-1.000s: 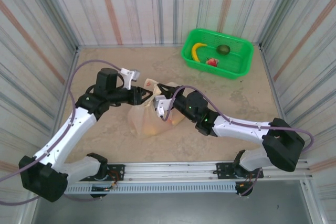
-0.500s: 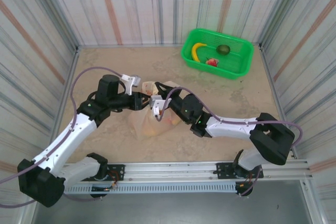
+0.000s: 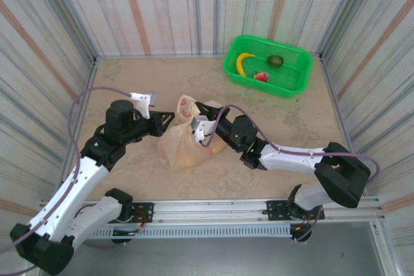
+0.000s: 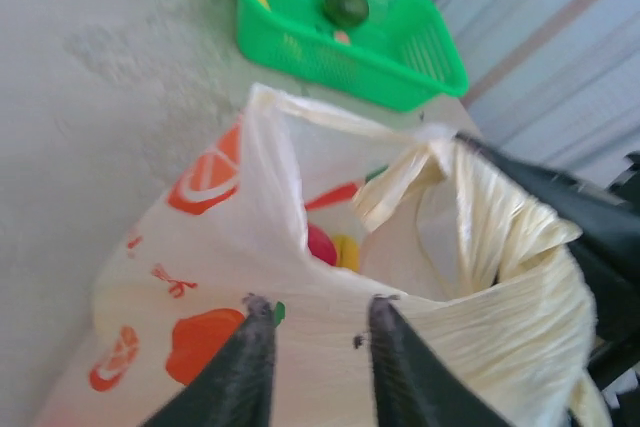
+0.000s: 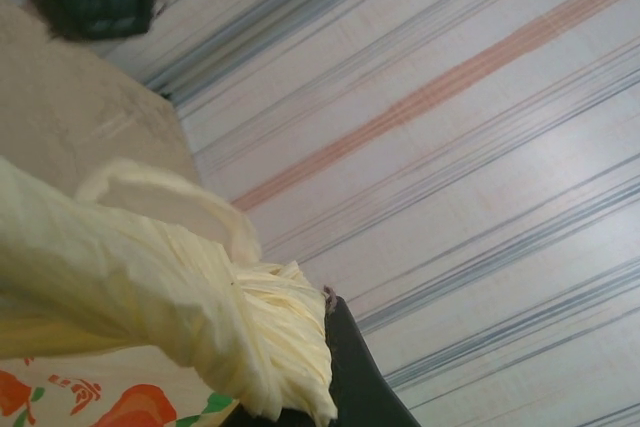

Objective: Place the fake fruits into the plastic bag and tie a complex knot

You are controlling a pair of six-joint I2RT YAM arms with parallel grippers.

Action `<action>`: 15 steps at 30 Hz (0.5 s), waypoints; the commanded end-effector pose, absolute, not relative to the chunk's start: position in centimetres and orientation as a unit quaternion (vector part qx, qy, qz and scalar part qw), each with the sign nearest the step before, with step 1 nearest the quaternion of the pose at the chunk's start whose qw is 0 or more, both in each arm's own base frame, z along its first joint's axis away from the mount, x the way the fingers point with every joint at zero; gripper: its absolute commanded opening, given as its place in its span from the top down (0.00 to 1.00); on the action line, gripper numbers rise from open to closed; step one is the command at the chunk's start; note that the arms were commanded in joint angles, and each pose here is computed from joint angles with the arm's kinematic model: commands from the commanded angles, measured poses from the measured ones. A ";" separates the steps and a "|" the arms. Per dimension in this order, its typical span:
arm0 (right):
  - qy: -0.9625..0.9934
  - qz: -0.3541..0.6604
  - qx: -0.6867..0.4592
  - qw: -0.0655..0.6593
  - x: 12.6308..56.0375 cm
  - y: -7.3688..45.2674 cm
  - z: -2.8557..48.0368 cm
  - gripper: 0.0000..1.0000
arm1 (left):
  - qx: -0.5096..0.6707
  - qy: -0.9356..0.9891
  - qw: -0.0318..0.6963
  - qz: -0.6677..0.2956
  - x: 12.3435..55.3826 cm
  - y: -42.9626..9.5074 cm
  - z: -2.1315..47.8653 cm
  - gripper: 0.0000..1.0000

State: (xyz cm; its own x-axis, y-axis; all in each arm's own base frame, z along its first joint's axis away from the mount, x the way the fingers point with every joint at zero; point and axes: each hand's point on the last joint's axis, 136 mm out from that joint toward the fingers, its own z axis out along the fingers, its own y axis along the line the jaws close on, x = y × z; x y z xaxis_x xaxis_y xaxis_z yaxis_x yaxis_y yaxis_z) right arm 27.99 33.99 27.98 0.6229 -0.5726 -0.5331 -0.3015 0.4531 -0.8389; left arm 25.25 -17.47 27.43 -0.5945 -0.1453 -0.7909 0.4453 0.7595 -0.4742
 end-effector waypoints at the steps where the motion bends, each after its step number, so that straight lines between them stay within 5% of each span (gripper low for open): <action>1: 0.421 -0.061 -0.502 0.753 27.3 33.7 29.3 1.00 | 0.098 0.818 0.476 -0.309 25.9 -16.7 29.2 0.61; 7: 0.423 -0.048 -0.507 0.749 27.2 33.6 29.2 1.00 | 0.189 0.787 0.471 -0.351 26.3 -20.1 30.0 0.54; 15: 0.425 -0.036 -0.508 0.748 27.2 33.4 29.4 1.00 | 0.235 0.771 0.458 -0.374 27.9 -22.5 29.0 0.68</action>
State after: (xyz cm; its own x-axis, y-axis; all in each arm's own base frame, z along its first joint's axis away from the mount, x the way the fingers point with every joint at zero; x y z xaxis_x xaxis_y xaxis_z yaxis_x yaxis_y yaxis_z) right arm 27.60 33.78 28.13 0.6279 -0.5284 -0.5714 -0.3648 0.4488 -0.8158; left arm 28.08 -21.09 26.01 -0.5643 0.0118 -0.8255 0.5989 0.6940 -0.3996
